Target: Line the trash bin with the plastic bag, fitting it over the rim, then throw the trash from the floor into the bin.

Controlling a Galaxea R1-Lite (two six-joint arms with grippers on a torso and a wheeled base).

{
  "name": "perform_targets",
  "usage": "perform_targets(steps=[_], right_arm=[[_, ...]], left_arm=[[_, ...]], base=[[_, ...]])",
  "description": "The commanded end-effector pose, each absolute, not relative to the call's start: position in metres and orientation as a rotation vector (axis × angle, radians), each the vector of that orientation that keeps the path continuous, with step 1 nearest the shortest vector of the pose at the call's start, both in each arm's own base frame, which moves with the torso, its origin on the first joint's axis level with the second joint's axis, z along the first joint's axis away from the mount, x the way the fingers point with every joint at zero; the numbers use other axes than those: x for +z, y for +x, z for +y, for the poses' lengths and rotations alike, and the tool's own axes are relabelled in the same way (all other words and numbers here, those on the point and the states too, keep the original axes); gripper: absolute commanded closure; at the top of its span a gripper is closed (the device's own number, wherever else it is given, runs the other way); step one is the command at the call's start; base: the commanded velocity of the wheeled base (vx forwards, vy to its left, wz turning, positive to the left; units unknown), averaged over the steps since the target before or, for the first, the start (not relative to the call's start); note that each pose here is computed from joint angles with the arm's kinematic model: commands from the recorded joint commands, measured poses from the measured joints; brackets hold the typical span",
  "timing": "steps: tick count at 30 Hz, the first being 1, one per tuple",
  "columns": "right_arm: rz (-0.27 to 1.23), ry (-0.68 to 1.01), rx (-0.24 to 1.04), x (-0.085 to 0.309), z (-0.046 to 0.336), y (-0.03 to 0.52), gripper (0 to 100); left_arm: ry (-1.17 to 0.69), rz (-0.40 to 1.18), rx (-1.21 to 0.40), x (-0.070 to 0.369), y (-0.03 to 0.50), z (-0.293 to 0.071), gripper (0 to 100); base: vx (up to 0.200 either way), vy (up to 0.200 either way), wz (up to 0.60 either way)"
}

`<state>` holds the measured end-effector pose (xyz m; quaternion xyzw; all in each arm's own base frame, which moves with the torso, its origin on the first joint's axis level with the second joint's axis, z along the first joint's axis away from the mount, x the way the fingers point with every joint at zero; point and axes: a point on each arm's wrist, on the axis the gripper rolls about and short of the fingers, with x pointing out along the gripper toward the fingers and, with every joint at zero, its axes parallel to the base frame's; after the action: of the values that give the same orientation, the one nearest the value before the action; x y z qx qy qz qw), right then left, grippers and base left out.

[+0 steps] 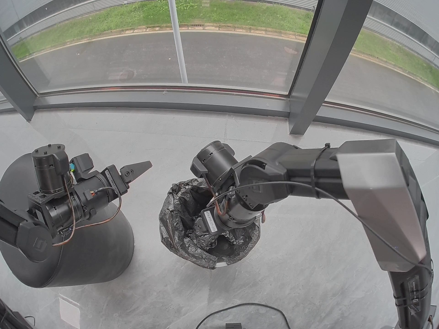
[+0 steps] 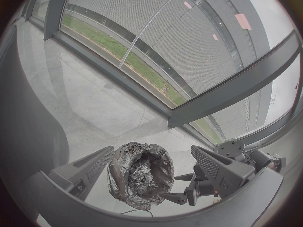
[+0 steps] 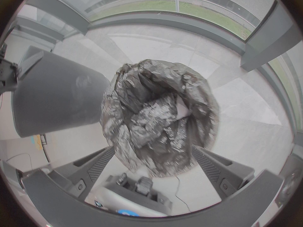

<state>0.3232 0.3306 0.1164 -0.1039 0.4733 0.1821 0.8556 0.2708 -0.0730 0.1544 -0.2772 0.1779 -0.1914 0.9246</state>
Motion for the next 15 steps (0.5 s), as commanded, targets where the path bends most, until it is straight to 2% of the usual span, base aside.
perform_targets(steps=[1,3,4,8,10,11,13,15], right_arm=[[1.058,-0.3,0.314,0.175,0.284,0.304,0],[1.153,-0.354,0.254,0.187,0.257,0.298,0],[1.153,-0.354,0.254,0.187,0.257,0.298,0],[1.392,-0.406,0.0,0.217,0.184,0.278,0],[1.452,-0.394,-0.093,0.23,0.162,0.268,0],[1.452,-0.394,-0.093,0.23,0.162,0.268,0],[1.391,-0.255,-0.195,0.251,0.136,0.263,0],[1.32,-0.172,-0.217,0.276,0.114,0.248,0]], left_arm=[[-0.564,0.308,-0.442,0.167,0.252,-0.077,0],[-0.563,0.296,-0.457,0.171,0.245,-0.078,0],[-0.563,0.296,-0.457,0.171,0.245,-0.078,0],[-0.564,0.225,-0.479,0.191,0.227,-0.073,0],[-0.564,0.202,-0.48,0.197,0.216,-0.068,0],[-0.564,0.202,-0.48,0.197,0.216,-0.068,0],[-0.566,0.163,-0.466,0.204,0.194,-0.056,0],[-0.565,0.145,-0.442,0.207,0.179,-0.046,0]], base=[[0.0,0.0,0.0],[0.0,0.0,0.0],[0.0,0.0,0.0],[0.0,0.0,0.0],[0.0,0.0,0.0],[0.0,0.0,0.0],[0.0,0.0,0.0],[0.0,0.0,0.0]])
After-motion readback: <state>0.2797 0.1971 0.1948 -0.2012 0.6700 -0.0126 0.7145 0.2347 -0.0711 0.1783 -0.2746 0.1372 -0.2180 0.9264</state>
